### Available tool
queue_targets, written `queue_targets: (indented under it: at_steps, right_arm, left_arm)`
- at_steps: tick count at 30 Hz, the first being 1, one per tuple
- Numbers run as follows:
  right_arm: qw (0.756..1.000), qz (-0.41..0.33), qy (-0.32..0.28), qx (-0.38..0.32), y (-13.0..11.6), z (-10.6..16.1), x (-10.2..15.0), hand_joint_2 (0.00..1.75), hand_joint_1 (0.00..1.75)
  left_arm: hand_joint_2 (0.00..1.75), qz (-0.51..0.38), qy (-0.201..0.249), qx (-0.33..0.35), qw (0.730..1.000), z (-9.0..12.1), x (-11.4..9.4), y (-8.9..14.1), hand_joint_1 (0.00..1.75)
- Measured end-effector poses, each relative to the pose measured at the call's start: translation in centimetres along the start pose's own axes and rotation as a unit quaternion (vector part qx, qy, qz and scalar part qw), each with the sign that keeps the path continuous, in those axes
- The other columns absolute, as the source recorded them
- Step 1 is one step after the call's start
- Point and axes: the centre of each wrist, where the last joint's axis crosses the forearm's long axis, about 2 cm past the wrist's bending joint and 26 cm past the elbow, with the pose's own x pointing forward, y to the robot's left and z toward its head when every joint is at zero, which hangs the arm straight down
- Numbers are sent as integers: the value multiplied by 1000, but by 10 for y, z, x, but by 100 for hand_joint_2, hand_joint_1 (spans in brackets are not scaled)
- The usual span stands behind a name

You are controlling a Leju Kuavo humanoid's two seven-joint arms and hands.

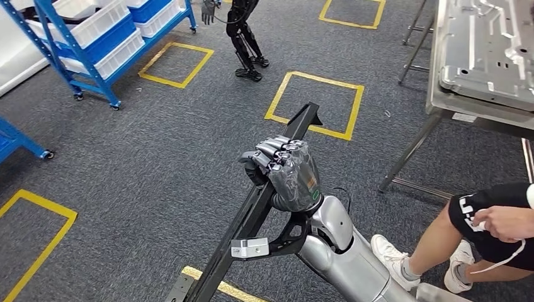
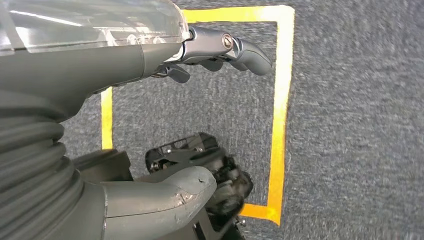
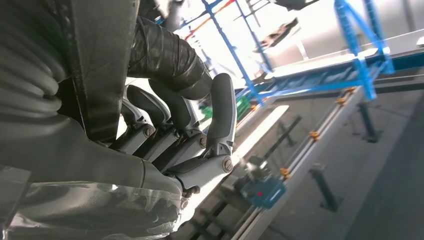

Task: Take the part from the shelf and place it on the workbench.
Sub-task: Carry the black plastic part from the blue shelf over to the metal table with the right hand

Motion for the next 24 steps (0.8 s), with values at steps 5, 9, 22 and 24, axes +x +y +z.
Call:
queue_targets:
  at_steps: [5,9,22,24]
  right_arm:
    - [1000,3,-1,-4,-2,-2,-2,175,175]
    - [1000,6,-2,-6,-4,-3,-3,175,175]
    - [1000,12,-5,-7,-7,-4,-6,175,175]
    - [1000,12,-6,-8,-8,-4,-7,175,175]
  left_arm:
    - [175,-2,-3,4,1000,-2,2,4,0]
    - [175,-2,-5,4,1000,-2,4,3,0]
    - [175,-2,-8,5,1000,-3,6,3,0]
    - [175,-2,-9,5,1000,-4,7,3,0]
